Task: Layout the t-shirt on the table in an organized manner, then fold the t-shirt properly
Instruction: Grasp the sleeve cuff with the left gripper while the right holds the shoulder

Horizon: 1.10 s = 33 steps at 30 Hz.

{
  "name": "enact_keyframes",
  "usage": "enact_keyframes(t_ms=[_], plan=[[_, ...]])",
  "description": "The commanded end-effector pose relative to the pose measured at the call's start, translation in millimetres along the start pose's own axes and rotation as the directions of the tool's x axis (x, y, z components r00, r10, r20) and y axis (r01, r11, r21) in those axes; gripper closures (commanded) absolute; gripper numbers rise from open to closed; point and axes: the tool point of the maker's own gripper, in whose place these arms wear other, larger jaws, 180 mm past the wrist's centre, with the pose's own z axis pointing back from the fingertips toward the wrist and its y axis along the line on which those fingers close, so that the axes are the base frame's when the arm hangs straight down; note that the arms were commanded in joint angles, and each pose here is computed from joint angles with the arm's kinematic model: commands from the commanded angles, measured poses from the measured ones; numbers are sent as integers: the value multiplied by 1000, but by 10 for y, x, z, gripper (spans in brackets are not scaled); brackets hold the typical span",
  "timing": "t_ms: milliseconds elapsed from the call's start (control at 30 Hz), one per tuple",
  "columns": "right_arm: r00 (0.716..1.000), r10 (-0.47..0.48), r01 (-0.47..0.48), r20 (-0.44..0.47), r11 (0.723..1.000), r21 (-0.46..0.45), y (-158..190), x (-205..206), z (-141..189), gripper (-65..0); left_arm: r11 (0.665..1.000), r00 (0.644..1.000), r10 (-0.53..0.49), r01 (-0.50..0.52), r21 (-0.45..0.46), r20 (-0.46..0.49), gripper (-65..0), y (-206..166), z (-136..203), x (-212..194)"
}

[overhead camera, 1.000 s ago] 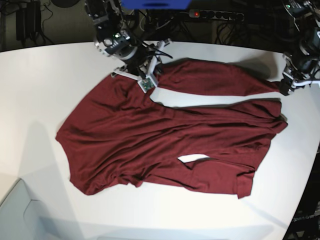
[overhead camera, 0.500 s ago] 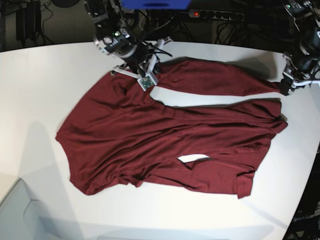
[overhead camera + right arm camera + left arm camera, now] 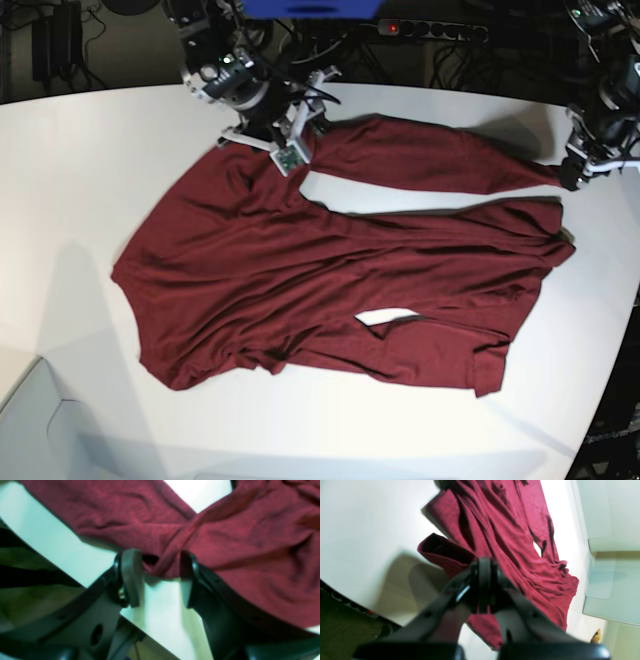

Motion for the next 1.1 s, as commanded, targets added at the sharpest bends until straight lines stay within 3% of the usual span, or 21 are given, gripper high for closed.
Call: enact_keyframes(t_ms=[0, 467, 700, 967, 1067], plan=[[999, 1, -1, 51, 1000, 9, 27, 134, 37, -259, 1000, 1000, 18, -18, -18, 5, 0, -60, 28, 54], [999, -2, 1, 47, 1000, 10, 26, 103, 28, -252, 1000, 1000, 17, -17, -19, 5, 0, -65, 24, 51], [999, -2, 2, 46, 1000, 8, 18, 103, 26, -152, 1000, 1000, 17, -17, -19, 4, 0, -65, 24, 48], [1000, -9, 9, 10, 1000, 19, 42, -25, -35, -143, 1000, 1000, 18, -18, -16, 4, 0, -56, 30, 51], [1000, -9, 9, 12, 1000, 19, 44, -21, -29, -106, 1000, 1000, 18, -18, -16, 4, 0, -56, 30, 51]])
